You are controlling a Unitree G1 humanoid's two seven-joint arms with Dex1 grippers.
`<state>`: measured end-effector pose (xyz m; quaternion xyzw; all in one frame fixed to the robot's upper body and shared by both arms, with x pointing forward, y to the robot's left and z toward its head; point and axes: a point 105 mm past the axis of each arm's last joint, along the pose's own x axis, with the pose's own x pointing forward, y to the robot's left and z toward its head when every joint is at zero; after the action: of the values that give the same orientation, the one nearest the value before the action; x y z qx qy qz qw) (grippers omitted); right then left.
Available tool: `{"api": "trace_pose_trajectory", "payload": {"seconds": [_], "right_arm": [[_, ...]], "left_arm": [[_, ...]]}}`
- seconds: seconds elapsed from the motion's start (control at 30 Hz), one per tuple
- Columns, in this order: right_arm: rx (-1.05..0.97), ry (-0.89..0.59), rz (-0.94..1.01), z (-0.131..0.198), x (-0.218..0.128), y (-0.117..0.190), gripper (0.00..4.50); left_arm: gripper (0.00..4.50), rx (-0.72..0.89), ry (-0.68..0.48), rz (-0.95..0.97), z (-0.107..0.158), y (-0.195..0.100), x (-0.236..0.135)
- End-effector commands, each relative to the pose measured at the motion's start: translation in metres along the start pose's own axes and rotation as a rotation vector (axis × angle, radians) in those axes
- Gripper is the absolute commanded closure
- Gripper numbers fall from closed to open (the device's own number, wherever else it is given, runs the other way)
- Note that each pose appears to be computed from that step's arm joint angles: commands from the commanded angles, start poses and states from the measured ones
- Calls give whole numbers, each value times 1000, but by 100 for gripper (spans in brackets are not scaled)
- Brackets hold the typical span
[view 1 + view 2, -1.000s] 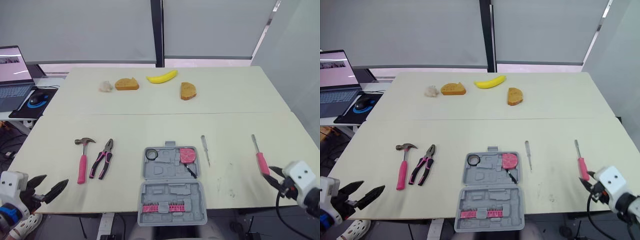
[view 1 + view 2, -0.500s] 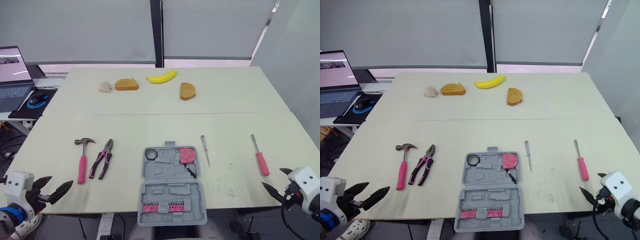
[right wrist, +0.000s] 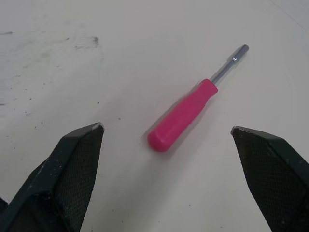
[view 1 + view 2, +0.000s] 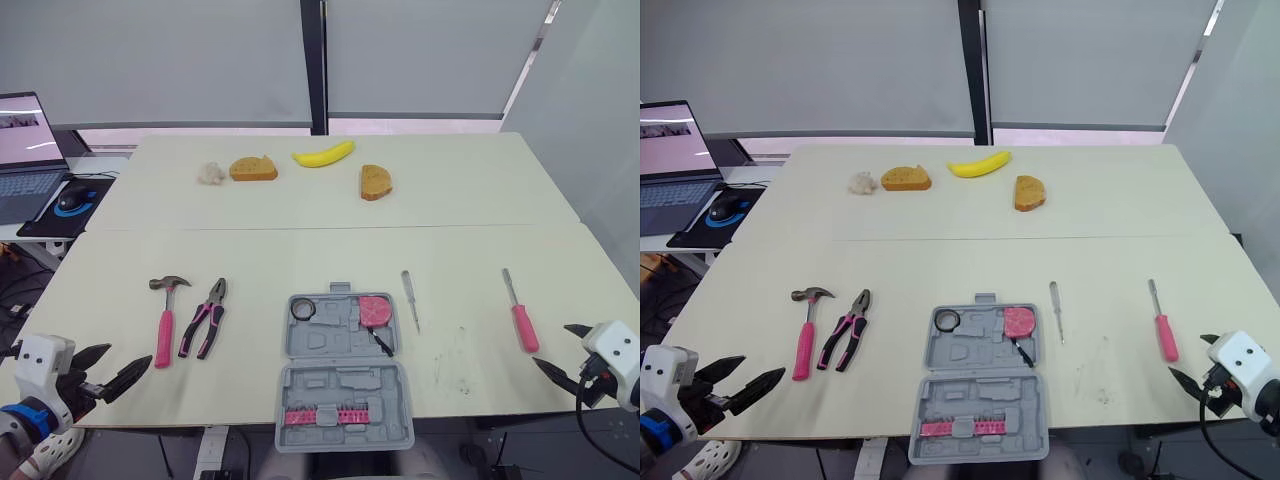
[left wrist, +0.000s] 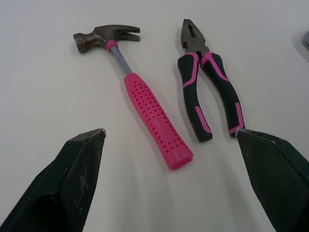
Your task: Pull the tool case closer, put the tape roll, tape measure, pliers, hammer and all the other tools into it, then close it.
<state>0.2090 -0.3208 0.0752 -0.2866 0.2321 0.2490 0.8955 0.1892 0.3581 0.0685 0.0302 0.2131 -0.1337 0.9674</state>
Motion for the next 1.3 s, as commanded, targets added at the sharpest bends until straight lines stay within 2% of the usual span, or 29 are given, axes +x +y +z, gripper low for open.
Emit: {"api": "trace_pose_trajectory", "payload": {"seconds": [0.03, 0.13, 0.33, 0.53, 0.8, 1.03, 1.17, 1.3], "right_arm": [[-134, -96, 97, 33, 4, 6, 1], [-230, -174, 214, 64, 13, 21, 1], [-350, -383, 499, 153, 30, 60, 1], [-390, -491, 614, 211, 44, 75, 1], [-408, -521, 687, 229, 52, 97, 1], [-390, -512, 675, 228, 53, 100, 1], [-390, -497, 673, 224, 52, 100, 1], [-387, -492, 674, 223, 50, 102, 1]], "left_arm": [[0, 38, -26, 7, 12, 1, -7], [0, 34, -23, 10, 10, -3, -11], [0, 10, -11, 4, 5, -16, -15], [0, -41, -31, 14, 7, -26, -13], [0, -93, -85, 18, 26, -42, 28], [0, -71, -34, 30, 33, -49, 73], [0, -70, 19, 119, 34, -42, 100], [0, -69, 60, 121, 30, -48, 114]]}}
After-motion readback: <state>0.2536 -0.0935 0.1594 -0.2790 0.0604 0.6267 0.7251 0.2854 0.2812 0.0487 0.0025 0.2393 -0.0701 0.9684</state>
